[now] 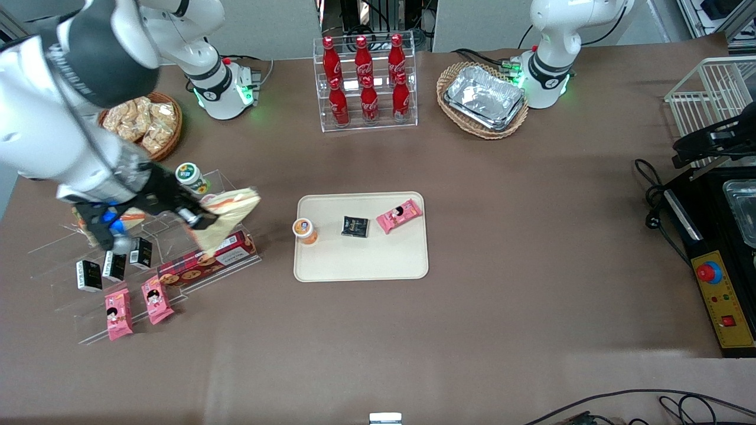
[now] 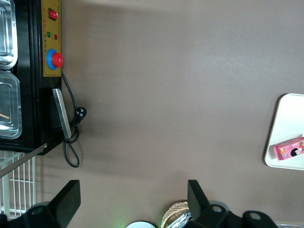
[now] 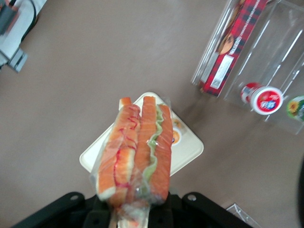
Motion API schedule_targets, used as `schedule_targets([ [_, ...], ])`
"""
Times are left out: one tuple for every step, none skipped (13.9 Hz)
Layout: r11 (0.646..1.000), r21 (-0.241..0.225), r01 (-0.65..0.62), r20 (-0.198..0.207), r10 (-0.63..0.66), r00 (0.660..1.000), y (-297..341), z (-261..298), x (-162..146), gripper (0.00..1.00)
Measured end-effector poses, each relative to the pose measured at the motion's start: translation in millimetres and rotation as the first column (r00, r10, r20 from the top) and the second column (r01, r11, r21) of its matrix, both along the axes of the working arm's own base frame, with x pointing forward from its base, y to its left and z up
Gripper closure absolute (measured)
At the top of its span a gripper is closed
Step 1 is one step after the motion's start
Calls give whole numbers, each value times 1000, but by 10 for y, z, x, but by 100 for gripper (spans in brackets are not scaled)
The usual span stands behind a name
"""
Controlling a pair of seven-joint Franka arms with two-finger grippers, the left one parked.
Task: Place sandwich on tray
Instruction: 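Carry the sandwich over the cream tray beside the black box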
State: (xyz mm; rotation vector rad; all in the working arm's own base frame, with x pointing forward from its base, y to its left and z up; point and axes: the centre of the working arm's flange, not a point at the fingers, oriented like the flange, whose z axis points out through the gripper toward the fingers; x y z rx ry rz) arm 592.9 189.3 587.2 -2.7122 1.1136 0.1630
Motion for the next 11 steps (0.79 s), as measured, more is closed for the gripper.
schedule_targets([
  [1000, 1, -1, 7, 1, 1000, 178, -18, -28, 81],
  [1000, 2, 4, 13, -4, 1000, 341, -45, -48, 81],
  [1000, 0, 6, 16, -6, 1000, 512, -93, -70, 81],
  [1000, -6, 14, 19, -13, 1000, 694, -161, -91, 81],
  [999, -14, 29, 23, -29, 999, 879, -247, -108, 81],
  [998, -25, 53, 24, -52, 998, 1069, -349, -132, 81],
  [996, -36, 82, 19, -82, 996, 1252, -467, -158, 81],
  [993, -43, 113, 13, -112, 994, 1415, -587, -182, 81],
  [989, -49, 143, 11, -142, 990, 1572, -707, -201, 81],
  [983, -56, 175, 16, -174, 985, 1713, -817, -217, 81],
  [975, -69, 212, 26, -211, 977, 1854, -938, -236, 81],
])
